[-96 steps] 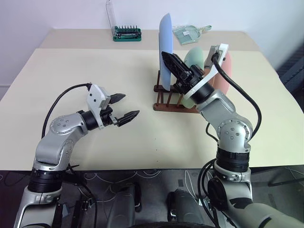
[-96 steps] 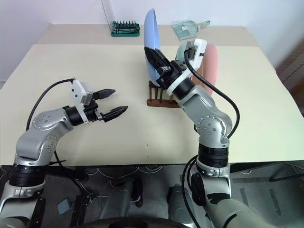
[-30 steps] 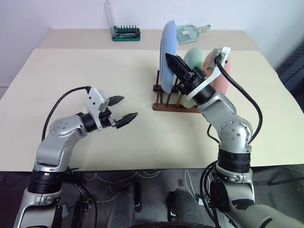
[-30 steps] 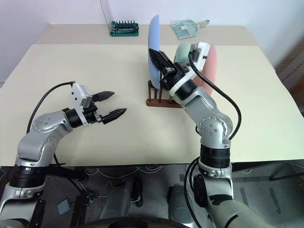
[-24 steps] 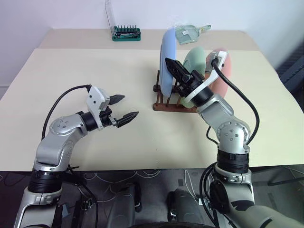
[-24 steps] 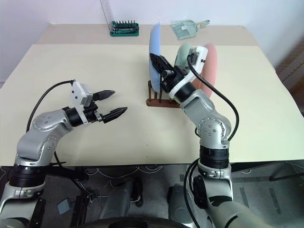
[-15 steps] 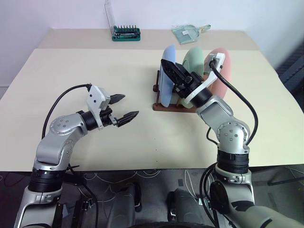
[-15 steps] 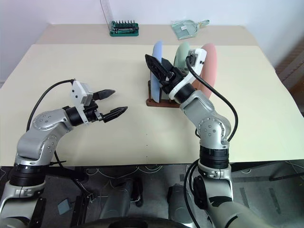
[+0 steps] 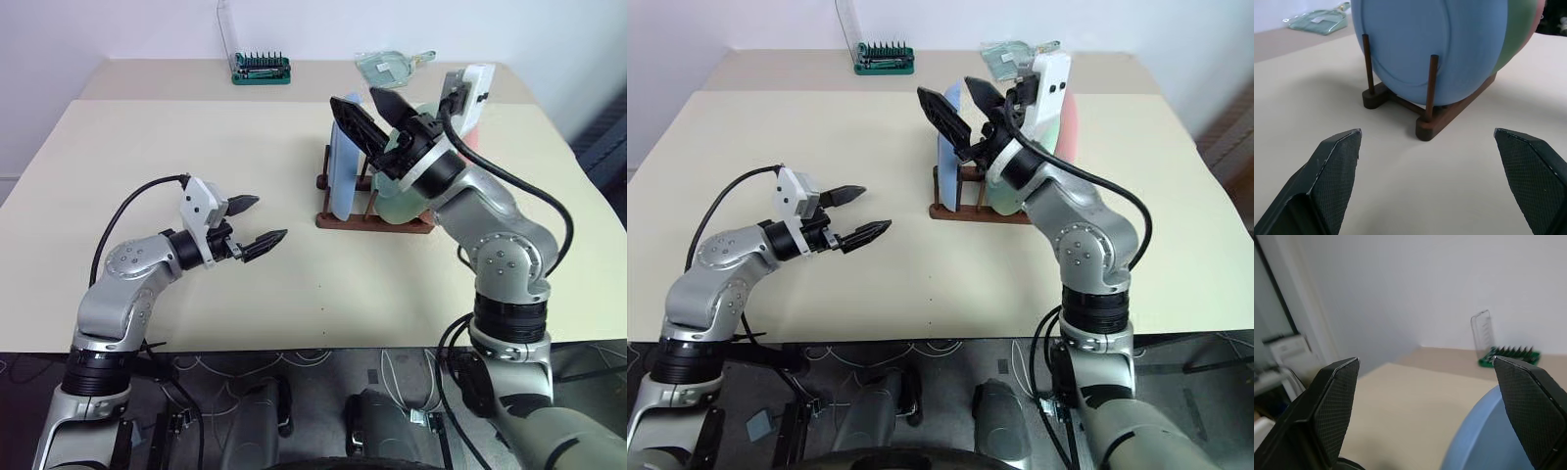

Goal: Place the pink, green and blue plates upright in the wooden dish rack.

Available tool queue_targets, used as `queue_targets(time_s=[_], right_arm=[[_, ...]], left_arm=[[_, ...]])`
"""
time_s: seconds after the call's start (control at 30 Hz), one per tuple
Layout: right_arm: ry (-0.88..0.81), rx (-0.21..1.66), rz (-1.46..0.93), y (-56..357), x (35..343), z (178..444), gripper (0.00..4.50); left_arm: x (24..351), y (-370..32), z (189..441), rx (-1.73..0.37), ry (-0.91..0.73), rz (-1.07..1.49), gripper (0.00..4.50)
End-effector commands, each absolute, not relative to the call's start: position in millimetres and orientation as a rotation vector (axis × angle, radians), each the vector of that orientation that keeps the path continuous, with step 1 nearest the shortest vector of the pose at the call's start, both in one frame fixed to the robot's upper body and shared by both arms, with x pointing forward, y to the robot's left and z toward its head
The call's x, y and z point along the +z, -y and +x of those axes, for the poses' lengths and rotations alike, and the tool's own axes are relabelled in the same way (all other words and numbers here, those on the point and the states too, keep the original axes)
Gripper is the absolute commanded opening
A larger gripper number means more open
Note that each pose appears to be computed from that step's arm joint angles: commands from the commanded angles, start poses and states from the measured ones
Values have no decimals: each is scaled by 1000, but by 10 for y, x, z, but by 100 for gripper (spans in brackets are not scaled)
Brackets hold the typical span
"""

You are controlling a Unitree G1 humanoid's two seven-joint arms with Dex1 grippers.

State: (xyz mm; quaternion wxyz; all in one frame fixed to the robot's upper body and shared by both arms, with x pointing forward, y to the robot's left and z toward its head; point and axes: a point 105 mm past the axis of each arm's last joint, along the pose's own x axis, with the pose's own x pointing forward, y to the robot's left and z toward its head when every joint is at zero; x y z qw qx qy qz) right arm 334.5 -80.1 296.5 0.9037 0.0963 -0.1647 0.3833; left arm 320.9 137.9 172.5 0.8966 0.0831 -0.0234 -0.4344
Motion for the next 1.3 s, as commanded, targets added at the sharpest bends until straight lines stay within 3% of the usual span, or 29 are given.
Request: queue_targets(time_s=[0.03,0.23,0.37,0.53,0.9,1.3], right_arm=[[469,804,21,877,3228,3118,443],[451,628,-200,1488,3277,2962,443],[260,570,-458,1752,2983,2822,270],[75,575,-639,1827,2626,2725,8],[-50,453,-796,2028,2287,2866,3],[21,511,-786,1848,2250,3053,3]], left_arm=[[1767,-1395,3205,-899,88,180,450],[1711,-1429,3223,-899,85,175,450],[1654,-1436,3249,-917,75,173,450],[1599,-1394,3229,-1003,55,172,450],[1579,-1210,3122,-1161,47,169,450],[1546,-1255,3109,-1118,48,157,450]])
